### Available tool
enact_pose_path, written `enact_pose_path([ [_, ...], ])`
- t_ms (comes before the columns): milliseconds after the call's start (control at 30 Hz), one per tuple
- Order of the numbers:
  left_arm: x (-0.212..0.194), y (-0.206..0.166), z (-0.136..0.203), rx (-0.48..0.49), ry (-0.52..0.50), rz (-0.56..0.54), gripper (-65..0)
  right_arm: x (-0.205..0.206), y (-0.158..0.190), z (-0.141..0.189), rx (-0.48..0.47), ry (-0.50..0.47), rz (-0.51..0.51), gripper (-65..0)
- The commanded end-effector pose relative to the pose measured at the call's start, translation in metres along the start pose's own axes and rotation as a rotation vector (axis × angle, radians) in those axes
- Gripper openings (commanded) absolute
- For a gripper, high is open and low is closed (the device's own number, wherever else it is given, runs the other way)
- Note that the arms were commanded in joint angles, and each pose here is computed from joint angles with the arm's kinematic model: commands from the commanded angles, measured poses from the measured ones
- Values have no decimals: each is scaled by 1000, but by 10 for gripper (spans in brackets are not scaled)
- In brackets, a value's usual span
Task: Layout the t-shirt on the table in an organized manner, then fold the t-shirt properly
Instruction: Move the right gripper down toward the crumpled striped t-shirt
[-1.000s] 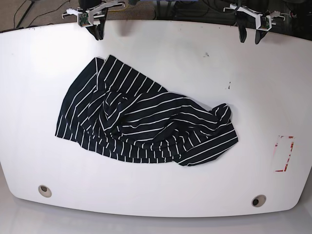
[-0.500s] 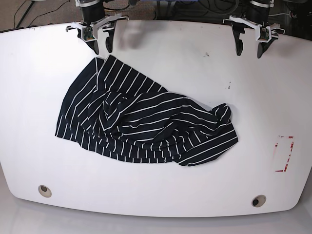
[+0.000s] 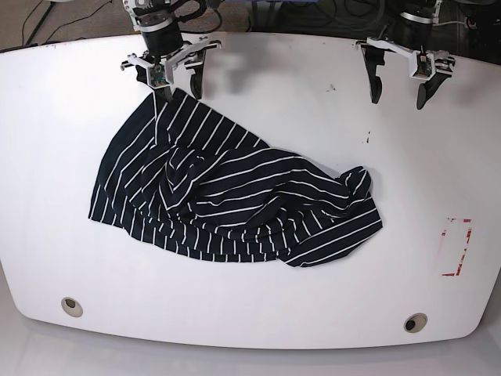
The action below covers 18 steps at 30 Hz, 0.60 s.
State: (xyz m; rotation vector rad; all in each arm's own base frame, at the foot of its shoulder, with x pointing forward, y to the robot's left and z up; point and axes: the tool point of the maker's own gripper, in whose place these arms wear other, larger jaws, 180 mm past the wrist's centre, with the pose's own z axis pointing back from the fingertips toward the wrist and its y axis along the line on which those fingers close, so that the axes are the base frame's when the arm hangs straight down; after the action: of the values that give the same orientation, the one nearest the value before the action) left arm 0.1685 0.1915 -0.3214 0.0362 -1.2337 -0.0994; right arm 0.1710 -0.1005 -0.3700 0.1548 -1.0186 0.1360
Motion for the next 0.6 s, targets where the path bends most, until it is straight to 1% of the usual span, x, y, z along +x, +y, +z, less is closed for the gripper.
enact_pose_path([
  [0, 11, 3, 0, 6, -41, -7, -153, 13, 10, -2, 34, -41, 0, -328],
  [233, 16, 8, -4, 20, -57, -14, -153, 34, 32, -15, 105, -100, 13, -327],
  [367, 16, 8, -4, 20, -58, -14, -153, 47, 30, -24, 108, -135, 30, -327],
  [567, 16, 9, -4, 23, -58, -16, -153, 55, 27, -39, 108, -157, 35, -328],
])
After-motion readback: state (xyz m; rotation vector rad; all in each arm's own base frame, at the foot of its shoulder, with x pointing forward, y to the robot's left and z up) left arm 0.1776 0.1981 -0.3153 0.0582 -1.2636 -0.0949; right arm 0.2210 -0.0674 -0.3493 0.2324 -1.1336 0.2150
